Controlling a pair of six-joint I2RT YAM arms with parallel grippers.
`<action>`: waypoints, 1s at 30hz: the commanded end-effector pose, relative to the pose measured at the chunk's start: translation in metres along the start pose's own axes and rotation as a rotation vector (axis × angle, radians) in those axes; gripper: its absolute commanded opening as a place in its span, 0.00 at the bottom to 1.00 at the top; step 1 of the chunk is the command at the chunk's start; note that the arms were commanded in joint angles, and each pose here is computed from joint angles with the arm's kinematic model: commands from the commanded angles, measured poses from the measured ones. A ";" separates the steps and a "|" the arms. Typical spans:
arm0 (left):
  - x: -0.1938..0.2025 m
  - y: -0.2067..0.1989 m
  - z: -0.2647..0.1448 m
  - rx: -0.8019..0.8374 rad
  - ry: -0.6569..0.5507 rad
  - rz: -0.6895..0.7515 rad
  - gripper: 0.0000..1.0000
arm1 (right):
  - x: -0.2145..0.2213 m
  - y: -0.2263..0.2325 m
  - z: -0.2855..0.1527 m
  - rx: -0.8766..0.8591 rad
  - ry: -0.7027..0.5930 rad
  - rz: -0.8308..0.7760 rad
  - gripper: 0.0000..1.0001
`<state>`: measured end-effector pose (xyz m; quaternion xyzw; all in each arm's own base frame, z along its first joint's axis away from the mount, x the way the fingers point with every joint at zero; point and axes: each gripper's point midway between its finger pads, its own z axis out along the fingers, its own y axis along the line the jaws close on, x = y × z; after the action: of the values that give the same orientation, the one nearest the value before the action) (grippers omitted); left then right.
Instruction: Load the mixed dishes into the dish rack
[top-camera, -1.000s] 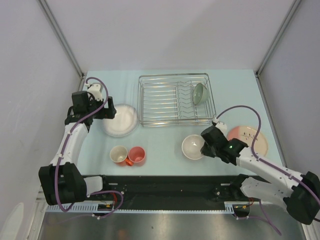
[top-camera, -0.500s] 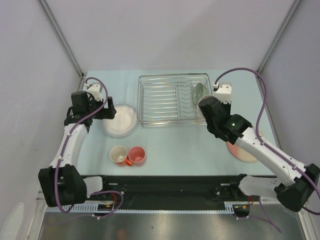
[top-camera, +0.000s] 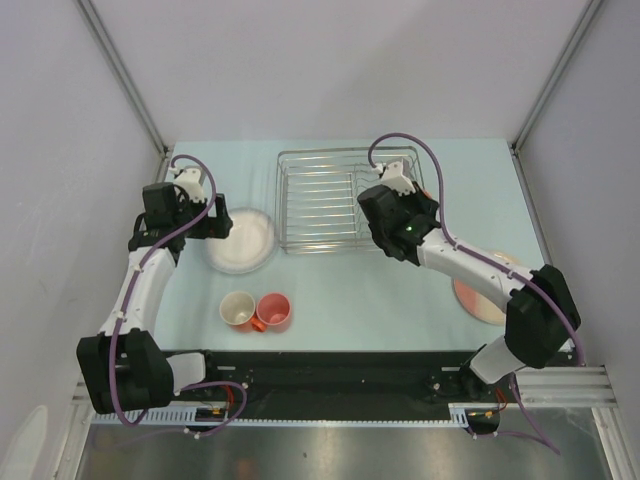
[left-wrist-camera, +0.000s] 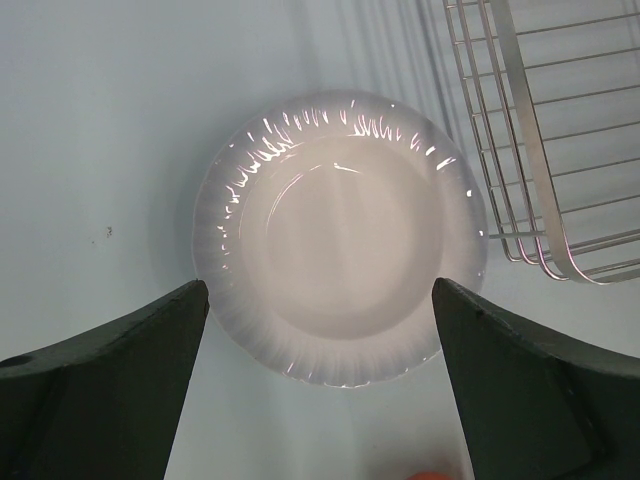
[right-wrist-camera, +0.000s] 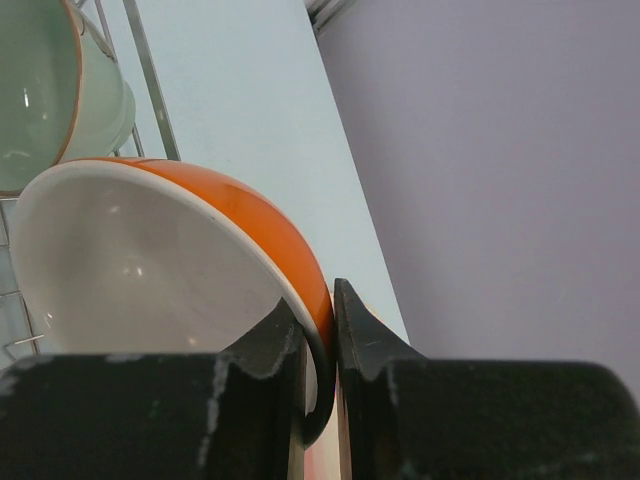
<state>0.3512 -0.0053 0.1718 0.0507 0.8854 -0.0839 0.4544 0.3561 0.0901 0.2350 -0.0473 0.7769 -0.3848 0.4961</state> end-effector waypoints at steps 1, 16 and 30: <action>-0.016 0.000 -0.009 -0.004 -0.054 0.013 1.00 | -0.023 -0.009 0.009 0.050 -0.025 0.099 0.00; -0.017 0.001 -0.010 -0.009 -0.057 0.018 1.00 | 0.009 0.059 0.043 -0.016 0.057 0.031 0.00; -0.019 0.002 -0.009 -0.011 -0.058 0.019 1.00 | 0.040 0.096 0.044 -0.064 0.124 -0.045 0.09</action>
<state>0.3512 -0.0051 0.1723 0.0507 0.8851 -0.0834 0.4551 0.3973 0.0993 0.1300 -0.0747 0.8132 -0.3984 0.4177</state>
